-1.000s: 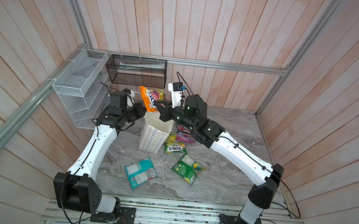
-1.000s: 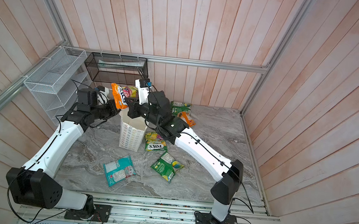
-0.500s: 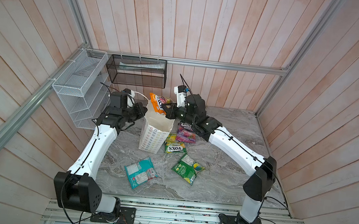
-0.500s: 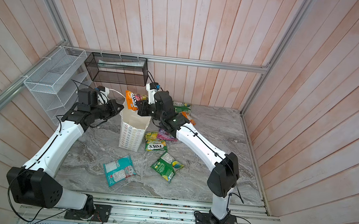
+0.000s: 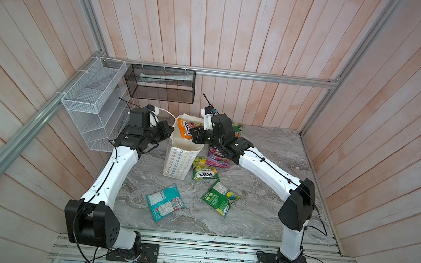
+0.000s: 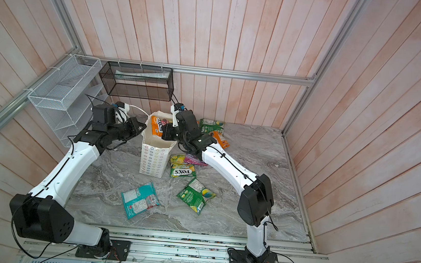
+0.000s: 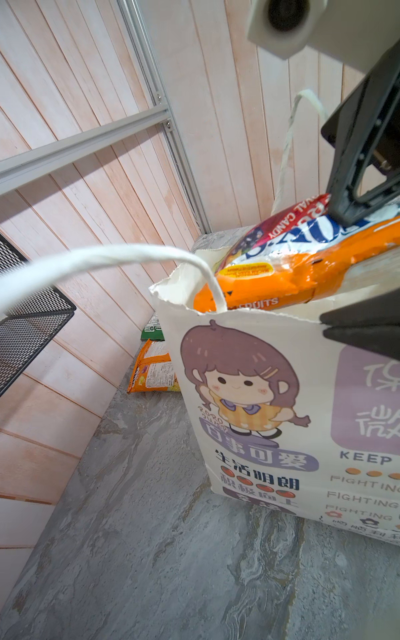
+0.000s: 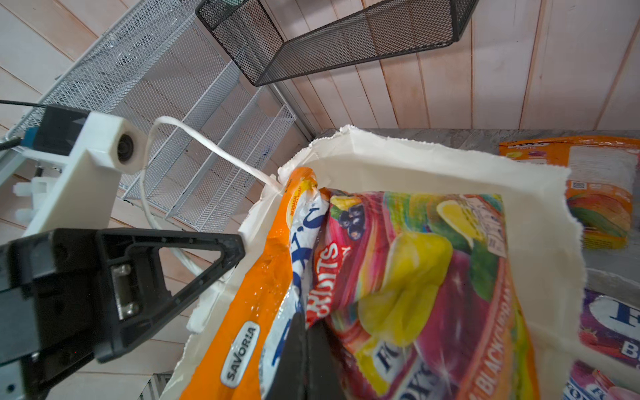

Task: Place the snacks into the paper bag
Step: Place the snack in the paper bag.

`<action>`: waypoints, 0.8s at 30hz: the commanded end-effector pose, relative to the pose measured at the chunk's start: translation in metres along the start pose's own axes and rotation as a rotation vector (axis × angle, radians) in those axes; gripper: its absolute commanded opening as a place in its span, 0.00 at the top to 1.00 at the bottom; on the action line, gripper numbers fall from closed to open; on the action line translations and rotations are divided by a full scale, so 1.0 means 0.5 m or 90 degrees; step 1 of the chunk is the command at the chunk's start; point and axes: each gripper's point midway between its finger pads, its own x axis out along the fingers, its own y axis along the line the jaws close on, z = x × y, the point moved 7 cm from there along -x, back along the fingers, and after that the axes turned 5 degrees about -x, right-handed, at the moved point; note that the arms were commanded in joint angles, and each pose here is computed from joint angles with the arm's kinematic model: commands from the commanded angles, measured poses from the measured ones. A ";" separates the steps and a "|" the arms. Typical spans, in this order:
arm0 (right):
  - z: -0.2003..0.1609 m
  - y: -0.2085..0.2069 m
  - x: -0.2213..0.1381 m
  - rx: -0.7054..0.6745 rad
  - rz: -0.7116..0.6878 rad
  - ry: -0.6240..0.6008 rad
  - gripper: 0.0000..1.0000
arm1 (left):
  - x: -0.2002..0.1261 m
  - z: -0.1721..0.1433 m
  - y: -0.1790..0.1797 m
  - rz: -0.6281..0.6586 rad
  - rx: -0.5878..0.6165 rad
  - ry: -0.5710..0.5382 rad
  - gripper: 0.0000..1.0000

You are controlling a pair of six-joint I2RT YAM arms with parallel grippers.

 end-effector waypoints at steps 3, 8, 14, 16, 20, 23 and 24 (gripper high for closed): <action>0.038 0.037 -0.008 -0.036 0.033 -0.031 0.87 | 0.010 -0.002 0.004 -0.014 -0.004 0.006 1.00; 0.065 0.062 -0.019 -0.060 0.054 -0.042 0.64 | 0.011 0.000 0.010 -0.006 -0.007 0.003 1.00; 0.111 0.103 -0.051 -0.089 0.078 -0.059 0.47 | 0.013 0.001 0.019 0.002 -0.016 0.003 1.00; 0.136 0.127 -0.075 -0.113 0.082 -0.069 0.41 | 0.015 0.001 0.025 0.009 -0.021 0.005 1.00; 0.171 0.139 -0.132 -0.149 0.039 -0.082 0.27 | 0.015 0.004 0.032 0.011 -0.032 0.006 1.00; 0.170 0.124 -0.172 -0.173 -0.023 -0.077 0.19 | 0.017 0.004 0.038 0.019 -0.035 0.005 1.00; 0.164 0.112 -0.185 -0.178 -0.051 -0.073 0.19 | 0.017 0.005 0.036 0.017 -0.036 0.006 1.00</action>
